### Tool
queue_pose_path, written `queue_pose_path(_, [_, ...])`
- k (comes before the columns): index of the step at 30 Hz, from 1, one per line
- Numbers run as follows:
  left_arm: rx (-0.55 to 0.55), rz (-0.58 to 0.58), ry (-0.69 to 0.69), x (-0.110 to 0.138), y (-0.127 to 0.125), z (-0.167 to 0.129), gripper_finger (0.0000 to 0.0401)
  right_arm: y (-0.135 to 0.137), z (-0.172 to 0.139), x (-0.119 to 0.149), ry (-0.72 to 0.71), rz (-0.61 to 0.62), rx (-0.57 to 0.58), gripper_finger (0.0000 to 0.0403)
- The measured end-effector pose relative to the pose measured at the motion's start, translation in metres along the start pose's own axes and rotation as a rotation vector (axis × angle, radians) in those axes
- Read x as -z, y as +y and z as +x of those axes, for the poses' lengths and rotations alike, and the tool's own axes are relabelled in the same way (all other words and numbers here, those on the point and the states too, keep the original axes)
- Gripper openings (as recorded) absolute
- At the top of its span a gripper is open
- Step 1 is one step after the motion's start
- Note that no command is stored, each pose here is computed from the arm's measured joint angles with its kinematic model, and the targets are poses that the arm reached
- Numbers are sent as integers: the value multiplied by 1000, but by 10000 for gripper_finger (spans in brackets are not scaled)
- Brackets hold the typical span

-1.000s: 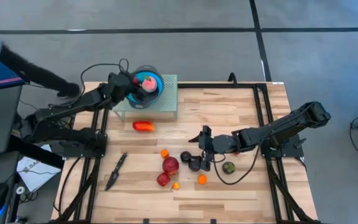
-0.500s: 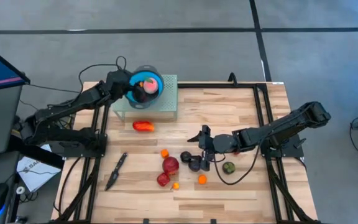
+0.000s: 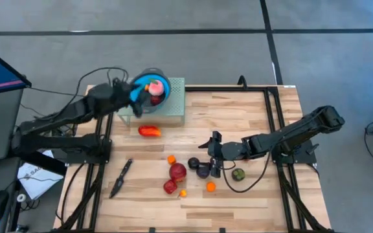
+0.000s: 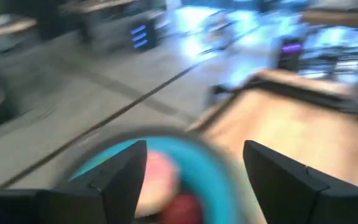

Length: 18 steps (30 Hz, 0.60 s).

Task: Pick & Place Fruit
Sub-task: Put the left red pomegranate into the blue strainer bowl on the shelf

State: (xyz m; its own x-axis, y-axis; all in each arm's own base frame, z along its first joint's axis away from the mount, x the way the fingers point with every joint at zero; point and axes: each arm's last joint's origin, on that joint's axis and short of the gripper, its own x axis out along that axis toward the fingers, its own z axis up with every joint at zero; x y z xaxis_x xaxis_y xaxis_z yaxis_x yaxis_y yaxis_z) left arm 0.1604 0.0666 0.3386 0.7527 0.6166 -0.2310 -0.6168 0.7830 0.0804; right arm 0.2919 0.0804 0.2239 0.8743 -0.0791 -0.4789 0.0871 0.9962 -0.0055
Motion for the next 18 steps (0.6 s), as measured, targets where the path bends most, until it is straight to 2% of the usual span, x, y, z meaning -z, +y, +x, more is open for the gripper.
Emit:
queue_pose_path(5, [333, 150, -17, 5, -57, -31, 227, -2, 2, 26, -41, 28, 22, 315])
queue_pose_path(7, [393, 224, 4, 13, -87, -38, 219, 0, 0, 34, -74, 33, 27, 315])
queue_pose_path(12, [446, 415, 78, 51, -158, -57, 214, 6, -5, 47, -121, 57, 62, 315])
queue_pose_path(14, [477, 408, 133, 69, -180, -61, 220, 8, -6, 47, -125, 68, 67, 315])
queue_pose_path(18, [530, 314, 278, 100, -209, -60, 242, 8, -6, 46, -134, 73, 64, 315])
